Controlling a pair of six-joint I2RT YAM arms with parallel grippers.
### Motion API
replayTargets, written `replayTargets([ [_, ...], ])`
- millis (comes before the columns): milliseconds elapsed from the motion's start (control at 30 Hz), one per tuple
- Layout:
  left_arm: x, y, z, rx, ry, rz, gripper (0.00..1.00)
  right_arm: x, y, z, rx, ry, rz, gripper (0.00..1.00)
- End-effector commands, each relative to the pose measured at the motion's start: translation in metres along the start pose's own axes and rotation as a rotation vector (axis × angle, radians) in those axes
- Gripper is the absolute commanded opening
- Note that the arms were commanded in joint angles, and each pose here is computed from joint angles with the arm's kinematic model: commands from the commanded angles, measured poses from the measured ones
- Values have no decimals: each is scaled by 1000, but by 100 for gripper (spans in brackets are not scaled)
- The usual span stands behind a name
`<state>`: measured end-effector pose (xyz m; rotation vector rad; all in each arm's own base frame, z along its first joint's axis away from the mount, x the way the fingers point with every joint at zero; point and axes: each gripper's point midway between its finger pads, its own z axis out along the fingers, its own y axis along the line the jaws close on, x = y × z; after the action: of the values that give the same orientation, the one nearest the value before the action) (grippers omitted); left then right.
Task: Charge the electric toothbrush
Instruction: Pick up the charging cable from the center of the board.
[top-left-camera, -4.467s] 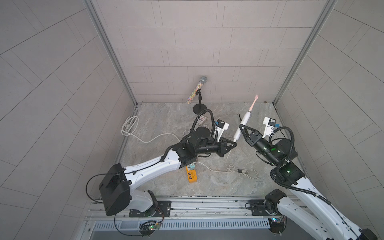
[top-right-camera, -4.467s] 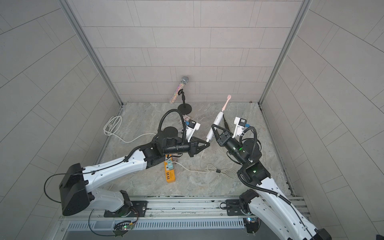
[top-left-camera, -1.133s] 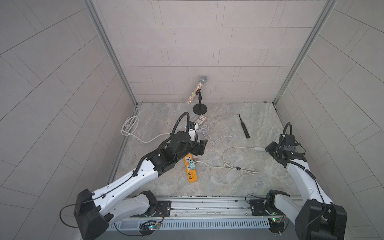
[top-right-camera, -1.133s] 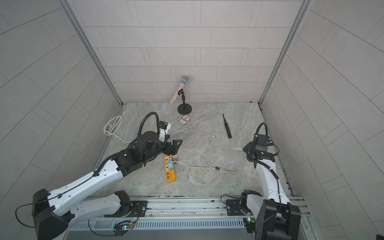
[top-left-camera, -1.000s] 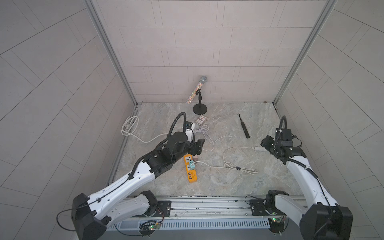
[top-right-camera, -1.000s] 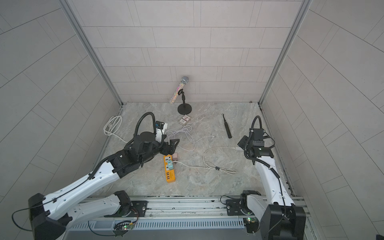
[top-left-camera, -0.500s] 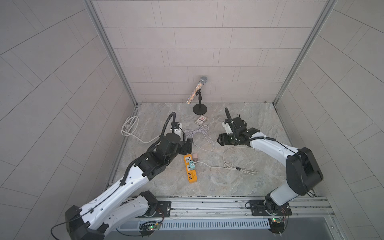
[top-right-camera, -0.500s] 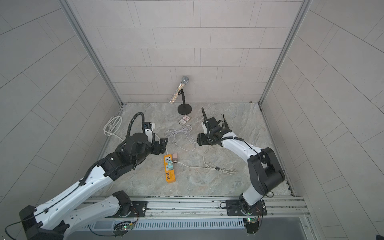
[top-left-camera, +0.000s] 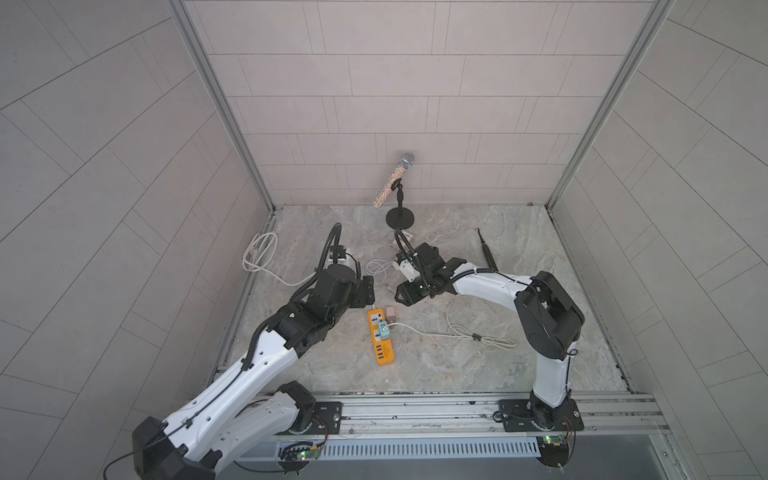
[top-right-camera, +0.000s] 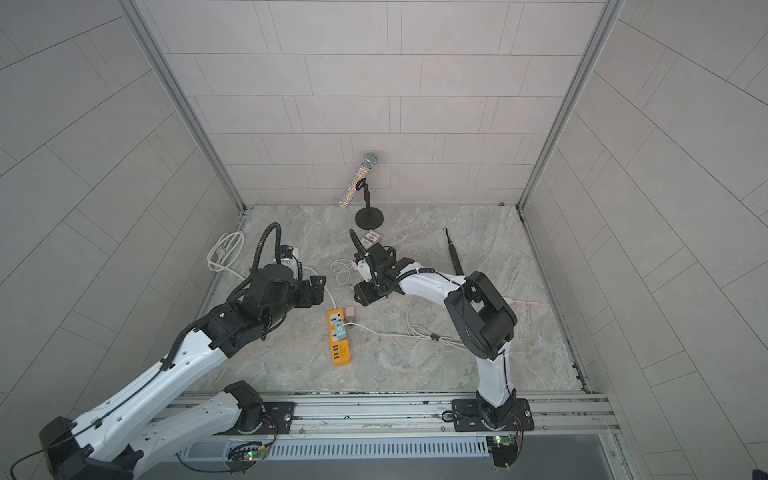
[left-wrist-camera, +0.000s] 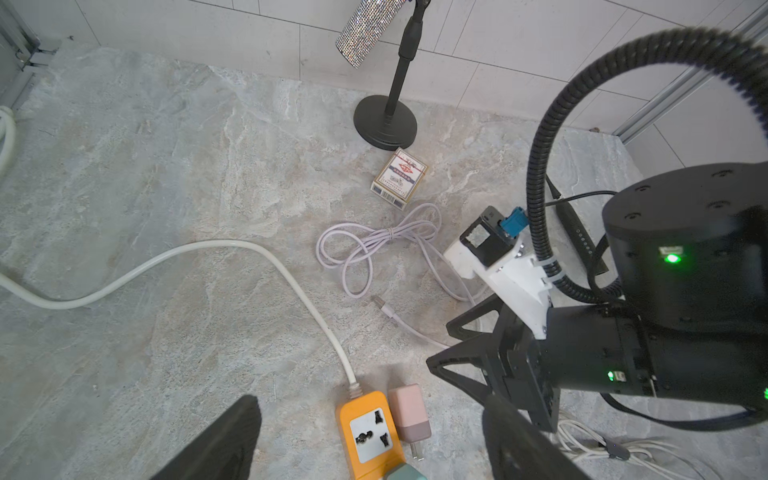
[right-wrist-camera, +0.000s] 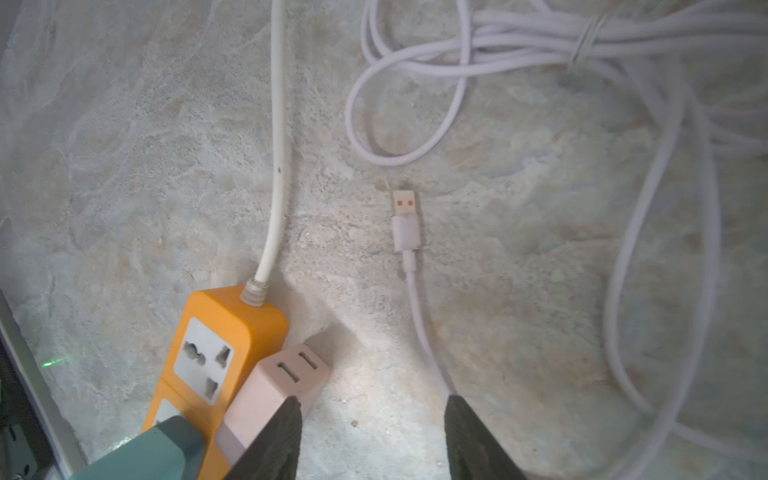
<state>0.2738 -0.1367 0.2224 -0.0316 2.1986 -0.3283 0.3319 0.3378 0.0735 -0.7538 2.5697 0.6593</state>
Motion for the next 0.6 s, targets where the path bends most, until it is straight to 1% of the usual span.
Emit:
replayTargets([
  [0, 6, 7, 3, -20, 14, -22, 88, -2, 11, -5, 26, -12, 82, 61],
  [67, 7, 6, 4, -16, 19, -25, 88, -4, 20, -6, 24, -17, 120, 61],
  [133, 8, 6, 5, -14, 22, -28, 88, -3, 15, -6, 69, -18, 183, 61],
  [167, 8, 6, 5, -14, 23, -29, 88, -1, 11, -5, 93, -16, 208, 61],
  [200, 8, 7, 4, -14, 22, -29, 88, 0, 0, -5, 146, -24, 231, 61],
  [267, 8, 8, 3, -15, 20, -32, 88, -3, -12, -5, 199, -43, 239, 62],
  [333, 9, 8, 3, -12, 21, -35, 88, -12, -11, -1, 190, -45, 205, 62],
  [400, 10, 7, 4, -5, 21, -40, 88, -21, -15, 4, 218, -38, 162, 61],
  [533, 10, 8, 4, -6, 22, -45, 88, -28, -18, 18, 231, -6, 83, 59],
  [567, 10, 8, 4, -5, 20, -46, 88, -27, -20, 22, 240, 6, 67, 57],
])
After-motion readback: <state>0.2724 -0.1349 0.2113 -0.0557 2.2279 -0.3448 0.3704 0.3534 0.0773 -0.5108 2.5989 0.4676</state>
